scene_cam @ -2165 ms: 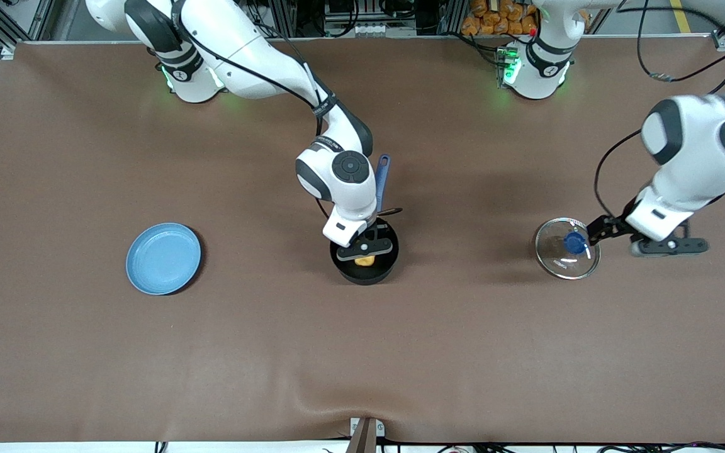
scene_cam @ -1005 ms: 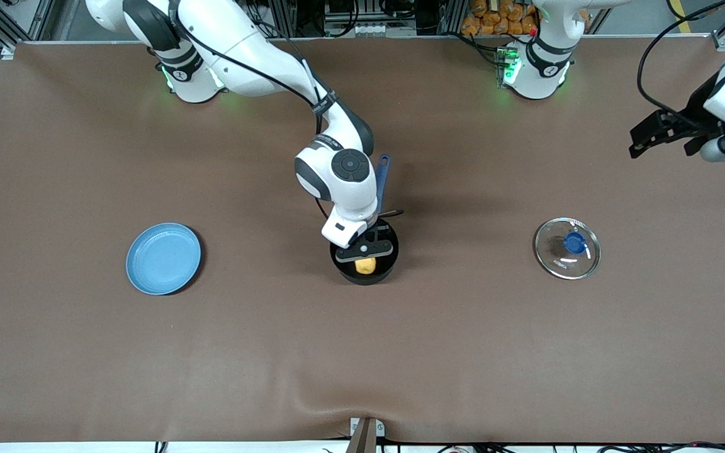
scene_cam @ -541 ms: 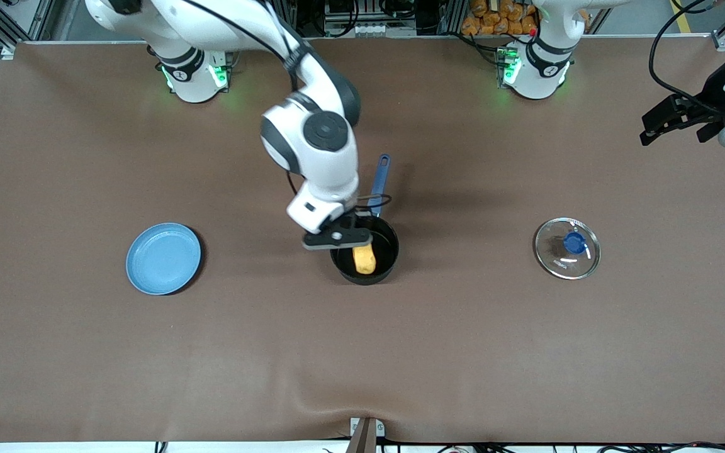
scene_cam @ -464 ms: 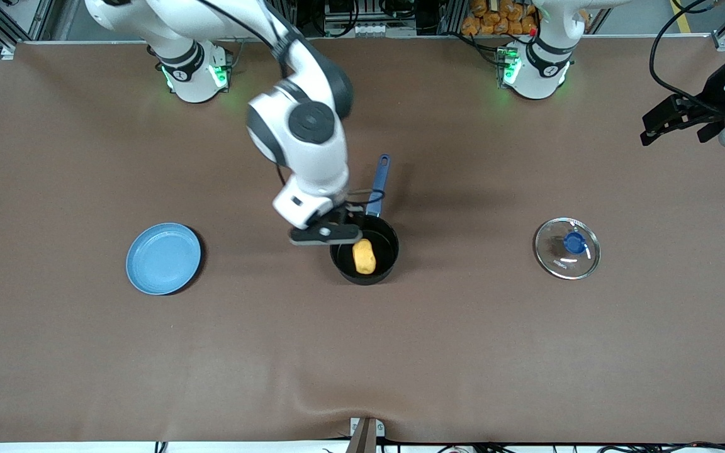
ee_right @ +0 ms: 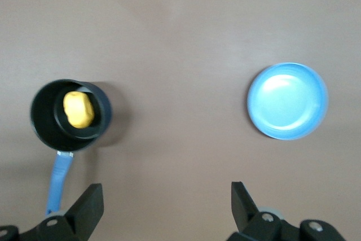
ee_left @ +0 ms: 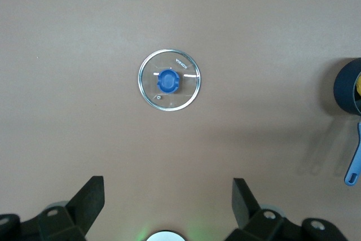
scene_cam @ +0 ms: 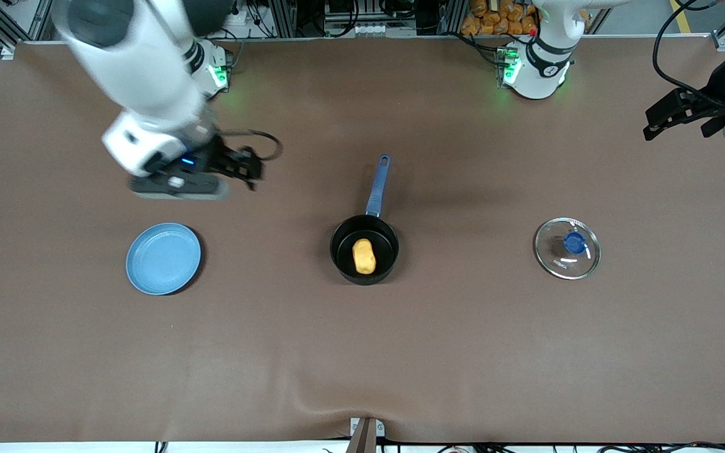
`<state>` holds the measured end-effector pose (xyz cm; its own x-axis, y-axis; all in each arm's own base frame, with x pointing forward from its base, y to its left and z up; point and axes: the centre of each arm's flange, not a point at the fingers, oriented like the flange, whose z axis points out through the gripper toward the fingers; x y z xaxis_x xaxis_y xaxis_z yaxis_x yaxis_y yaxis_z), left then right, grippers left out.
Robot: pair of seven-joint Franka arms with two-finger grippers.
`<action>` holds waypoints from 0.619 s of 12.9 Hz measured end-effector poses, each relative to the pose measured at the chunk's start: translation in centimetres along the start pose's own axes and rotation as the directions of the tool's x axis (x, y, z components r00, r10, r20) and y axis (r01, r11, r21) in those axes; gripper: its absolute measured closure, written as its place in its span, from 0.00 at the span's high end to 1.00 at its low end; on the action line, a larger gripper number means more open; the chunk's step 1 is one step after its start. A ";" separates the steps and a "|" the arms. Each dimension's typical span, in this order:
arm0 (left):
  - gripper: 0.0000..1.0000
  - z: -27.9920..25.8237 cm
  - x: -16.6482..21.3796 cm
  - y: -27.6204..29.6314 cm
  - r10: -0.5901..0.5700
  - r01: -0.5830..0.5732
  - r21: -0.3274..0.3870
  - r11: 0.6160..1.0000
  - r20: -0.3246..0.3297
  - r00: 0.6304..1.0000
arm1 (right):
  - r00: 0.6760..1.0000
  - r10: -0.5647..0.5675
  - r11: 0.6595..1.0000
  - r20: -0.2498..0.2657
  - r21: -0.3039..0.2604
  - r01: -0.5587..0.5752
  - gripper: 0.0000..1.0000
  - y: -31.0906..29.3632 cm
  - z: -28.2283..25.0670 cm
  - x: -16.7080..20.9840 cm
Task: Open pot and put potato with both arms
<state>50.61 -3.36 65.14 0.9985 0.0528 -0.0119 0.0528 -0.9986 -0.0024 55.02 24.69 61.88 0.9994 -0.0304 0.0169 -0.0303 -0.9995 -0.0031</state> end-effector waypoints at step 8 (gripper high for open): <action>1.00 -1.2 -0.2 -0.2 -0.003 0.003 -0.001 1.000 -0.001 1.000 | 0.995 -0.096 0.995 -0.014 0.002 0.096 1.00 22.5 -5.9 -1.4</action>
<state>50.44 -3.18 66.33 0.9984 0.0556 -0.0112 0.0556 -0.9985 -0.0017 52.79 2.20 67.67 0.9973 0.0658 0.0311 0.0659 -0.9978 -0.0030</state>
